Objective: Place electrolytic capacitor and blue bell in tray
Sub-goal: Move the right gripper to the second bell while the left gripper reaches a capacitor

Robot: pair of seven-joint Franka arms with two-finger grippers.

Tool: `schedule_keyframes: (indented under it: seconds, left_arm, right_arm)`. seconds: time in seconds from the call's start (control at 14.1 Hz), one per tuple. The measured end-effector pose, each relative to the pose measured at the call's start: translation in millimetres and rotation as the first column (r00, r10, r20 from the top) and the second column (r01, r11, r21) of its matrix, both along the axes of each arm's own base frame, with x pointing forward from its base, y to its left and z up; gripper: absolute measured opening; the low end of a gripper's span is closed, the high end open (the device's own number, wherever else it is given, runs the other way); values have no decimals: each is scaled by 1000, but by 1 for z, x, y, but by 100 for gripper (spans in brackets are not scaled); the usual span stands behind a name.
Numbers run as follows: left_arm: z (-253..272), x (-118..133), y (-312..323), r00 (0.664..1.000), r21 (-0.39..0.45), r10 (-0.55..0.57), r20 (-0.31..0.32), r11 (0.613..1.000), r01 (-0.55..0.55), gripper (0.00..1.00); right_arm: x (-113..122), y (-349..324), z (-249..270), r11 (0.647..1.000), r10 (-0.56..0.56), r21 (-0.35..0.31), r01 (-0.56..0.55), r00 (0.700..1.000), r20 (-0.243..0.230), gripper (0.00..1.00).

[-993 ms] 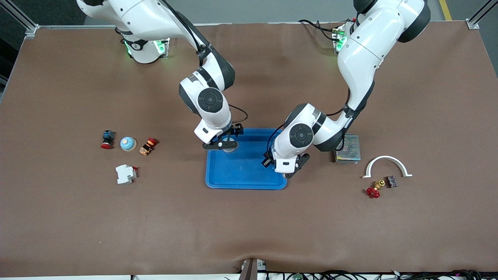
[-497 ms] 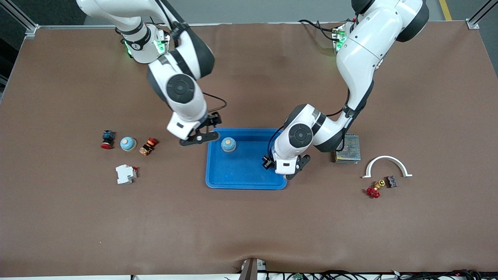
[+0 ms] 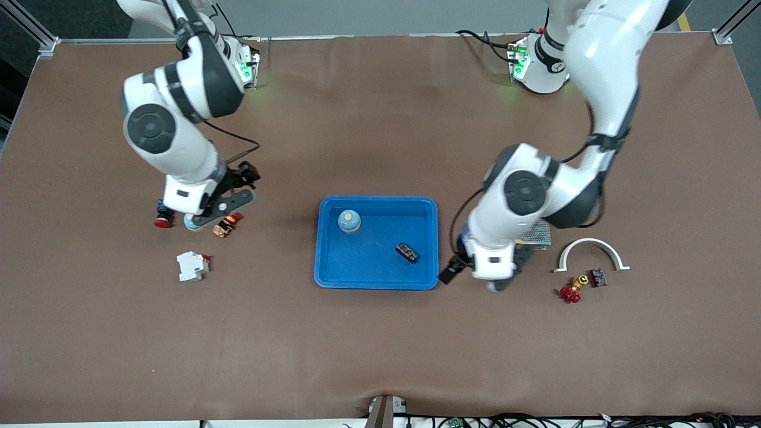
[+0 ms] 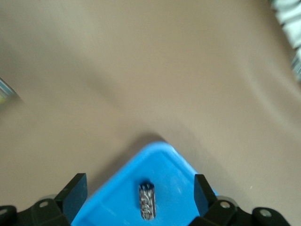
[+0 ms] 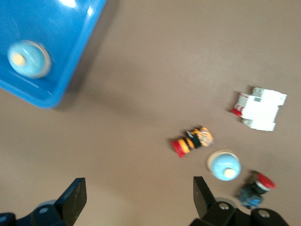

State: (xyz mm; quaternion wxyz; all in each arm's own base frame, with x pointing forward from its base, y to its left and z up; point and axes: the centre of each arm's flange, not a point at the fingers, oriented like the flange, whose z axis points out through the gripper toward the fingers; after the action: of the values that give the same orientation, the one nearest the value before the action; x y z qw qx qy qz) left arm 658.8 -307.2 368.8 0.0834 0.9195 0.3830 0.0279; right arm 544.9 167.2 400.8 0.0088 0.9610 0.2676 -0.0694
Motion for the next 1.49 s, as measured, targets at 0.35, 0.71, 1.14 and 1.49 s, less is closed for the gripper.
schedule_keyframes:
  seconds: [0.35,0.71,1.14,1.49]
  left_arm:
    - [15,15,71,997,54,-63,-33,996,64,100]
    - [9,28,129,987,104,-151,-54,982,156,100]
    - [8,37,174,973,115,-223,-56,967,228,100]
    - [21,41,198,959,130,-282,-38,950,284,100]
  right_arm:
    - [8,-83,-26,994,103,33,-102,994,-24,100]
    - [-3,-133,-72,975,212,58,-214,977,34,100]
    - [-16,-170,-108,950,302,66,-307,951,66,100]
    - [-28,-168,-145,939,331,66,-337,940,86,100]
